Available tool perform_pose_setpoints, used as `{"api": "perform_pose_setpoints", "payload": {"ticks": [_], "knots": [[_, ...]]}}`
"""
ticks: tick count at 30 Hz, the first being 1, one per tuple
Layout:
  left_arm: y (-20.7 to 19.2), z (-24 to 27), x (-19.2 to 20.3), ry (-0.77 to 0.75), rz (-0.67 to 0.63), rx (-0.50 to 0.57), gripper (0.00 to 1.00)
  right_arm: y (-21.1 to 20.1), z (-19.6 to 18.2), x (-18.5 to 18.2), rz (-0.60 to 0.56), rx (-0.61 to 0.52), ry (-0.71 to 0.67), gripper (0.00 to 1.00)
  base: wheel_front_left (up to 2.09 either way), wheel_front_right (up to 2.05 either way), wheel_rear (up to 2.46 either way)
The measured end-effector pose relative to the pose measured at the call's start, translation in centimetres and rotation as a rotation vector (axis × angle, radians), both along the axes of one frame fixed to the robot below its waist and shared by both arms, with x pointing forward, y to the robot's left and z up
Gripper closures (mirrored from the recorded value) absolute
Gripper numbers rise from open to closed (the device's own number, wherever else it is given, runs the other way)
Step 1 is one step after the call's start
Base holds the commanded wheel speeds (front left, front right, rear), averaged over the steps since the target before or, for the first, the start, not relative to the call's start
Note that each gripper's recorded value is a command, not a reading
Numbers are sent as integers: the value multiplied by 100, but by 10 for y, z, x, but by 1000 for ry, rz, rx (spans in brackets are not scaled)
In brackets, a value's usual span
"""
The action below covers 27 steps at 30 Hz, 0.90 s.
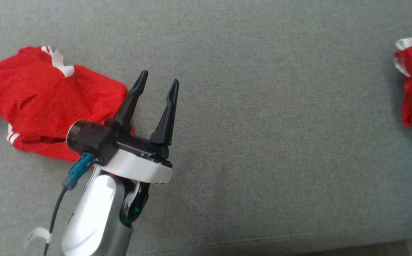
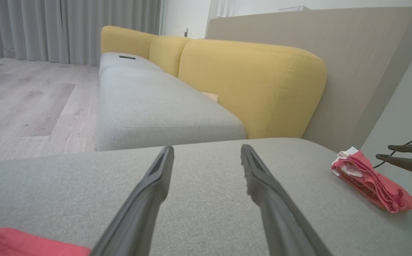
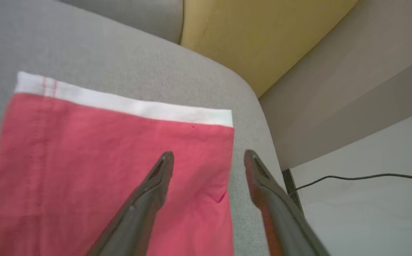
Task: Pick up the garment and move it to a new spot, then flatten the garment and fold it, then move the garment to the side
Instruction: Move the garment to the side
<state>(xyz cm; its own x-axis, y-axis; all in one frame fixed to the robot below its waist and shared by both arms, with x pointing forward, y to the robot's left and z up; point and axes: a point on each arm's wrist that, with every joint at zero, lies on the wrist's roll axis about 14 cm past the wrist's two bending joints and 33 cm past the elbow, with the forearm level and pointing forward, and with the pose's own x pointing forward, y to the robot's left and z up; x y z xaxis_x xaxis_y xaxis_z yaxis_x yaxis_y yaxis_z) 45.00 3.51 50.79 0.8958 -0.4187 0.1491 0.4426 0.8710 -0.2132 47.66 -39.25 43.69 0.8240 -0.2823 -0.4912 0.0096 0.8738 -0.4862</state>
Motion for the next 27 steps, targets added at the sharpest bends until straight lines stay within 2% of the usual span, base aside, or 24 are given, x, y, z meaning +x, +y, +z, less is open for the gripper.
{"api": "perform_pose_setpoints", "payload": {"ticks": [4,8,15,19,27], "knots": [[2,13,-3,-28,6,-6,0,28,25,13,37,57,-125,0,0,0,0],[8,26,-11,-53,29,-11,0,74,56,23,99,158,-286,0,0,0,0],[27,44,-35,-85,91,-10,0,161,97,-2,168,427,-549,0,0,0,0],[37,45,-50,-86,123,-6,0,192,102,-25,186,523,-608,0,0,0,0],[48,36,-74,-64,151,24,0,210,85,-68,211,577,-627,0,0,0,0]]}}
